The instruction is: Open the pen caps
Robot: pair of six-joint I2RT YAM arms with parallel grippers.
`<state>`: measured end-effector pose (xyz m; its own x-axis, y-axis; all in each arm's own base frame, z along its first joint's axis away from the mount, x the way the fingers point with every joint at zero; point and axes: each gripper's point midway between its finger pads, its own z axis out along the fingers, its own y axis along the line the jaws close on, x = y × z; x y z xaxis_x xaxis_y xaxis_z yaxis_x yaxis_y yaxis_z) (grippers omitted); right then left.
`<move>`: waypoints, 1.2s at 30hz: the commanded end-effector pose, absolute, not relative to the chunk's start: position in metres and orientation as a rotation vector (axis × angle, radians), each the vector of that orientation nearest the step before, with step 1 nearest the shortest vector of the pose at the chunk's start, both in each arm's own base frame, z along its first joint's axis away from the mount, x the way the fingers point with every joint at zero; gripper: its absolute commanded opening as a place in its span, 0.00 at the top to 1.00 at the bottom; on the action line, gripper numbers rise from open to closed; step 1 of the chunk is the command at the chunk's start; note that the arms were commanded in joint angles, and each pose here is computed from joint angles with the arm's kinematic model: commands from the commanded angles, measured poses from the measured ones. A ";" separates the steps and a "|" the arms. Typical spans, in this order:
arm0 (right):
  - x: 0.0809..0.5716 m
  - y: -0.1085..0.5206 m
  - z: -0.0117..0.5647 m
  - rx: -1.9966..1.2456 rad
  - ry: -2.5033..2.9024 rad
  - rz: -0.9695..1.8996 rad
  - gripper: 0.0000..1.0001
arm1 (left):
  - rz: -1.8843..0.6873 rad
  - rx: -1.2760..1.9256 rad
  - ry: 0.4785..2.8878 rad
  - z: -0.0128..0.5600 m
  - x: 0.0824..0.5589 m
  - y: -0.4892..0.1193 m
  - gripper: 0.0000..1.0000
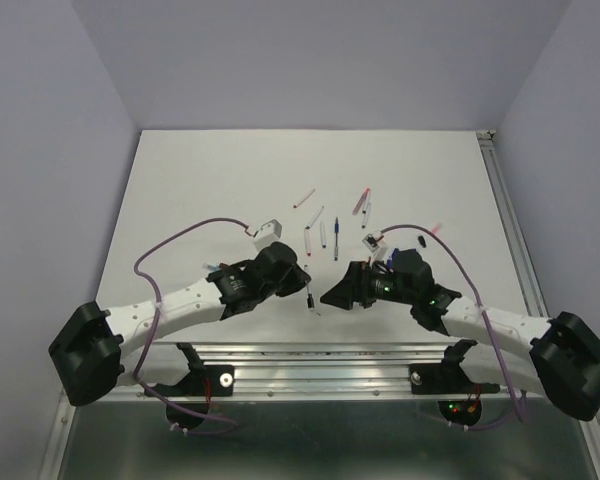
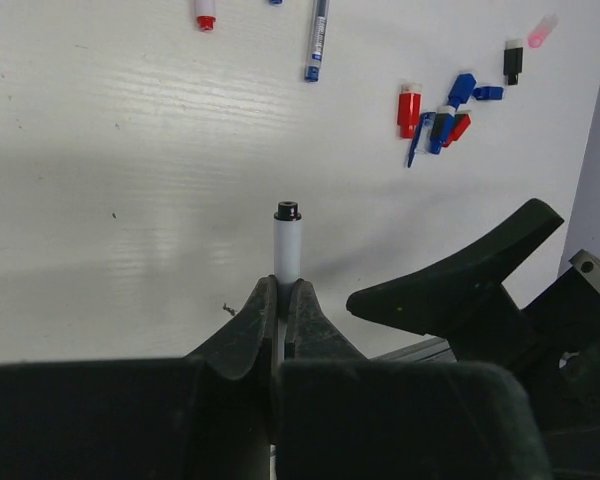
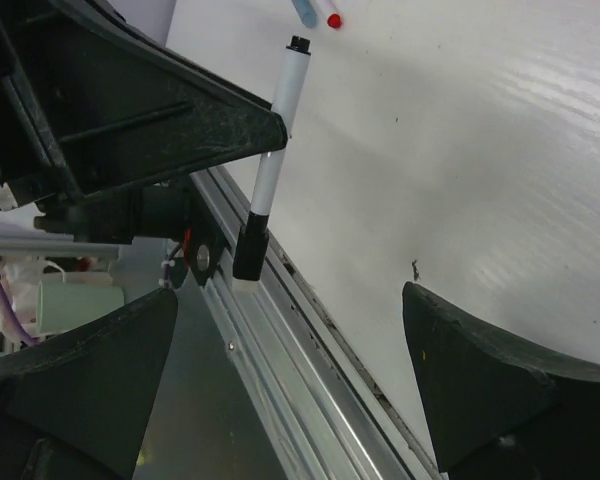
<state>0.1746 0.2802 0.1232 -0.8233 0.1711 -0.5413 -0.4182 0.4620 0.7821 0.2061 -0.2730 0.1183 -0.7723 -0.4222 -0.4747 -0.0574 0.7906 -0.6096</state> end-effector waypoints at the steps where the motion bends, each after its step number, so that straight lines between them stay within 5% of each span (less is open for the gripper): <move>1: 0.193 0.307 0.168 -0.227 1.968 1.468 0.02 | -0.830 -0.434 2.285 0.141 0.218 -0.285 1.00; 7: 0.188 0.331 0.161 -0.253 2.005 1.502 0.11 | -0.840 -0.438 2.283 0.143 0.217 -0.293 1.00; 12: 0.184 0.343 0.157 -0.245 2.035 1.539 0.33 | -0.820 -0.466 2.273 0.142 0.221 -0.291 1.00; 14: 0.182 0.344 0.154 -0.249 2.049 1.545 0.34 | -0.812 -0.486 2.258 0.143 0.223 -0.289 1.00; 20: 0.175 0.349 0.144 -0.252 2.102 1.555 0.64 | -0.805 -0.499 2.226 0.151 0.230 -0.290 1.00; 25: 0.160 0.355 0.153 -0.298 2.093 1.638 0.97 | -0.767 -0.507 2.181 0.154 0.243 -0.291 1.00; 36: 0.075 0.353 0.179 -0.486 2.045 1.891 0.99 | -0.656 -0.602 1.944 0.177 0.341 -0.255 1.00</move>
<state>0.1810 0.3320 0.1147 -0.8736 0.2494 -0.4179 -0.2847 0.4345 0.8545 0.2468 -0.2894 0.1248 -0.7292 -0.4816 -0.4862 -0.1010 0.7784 -0.6195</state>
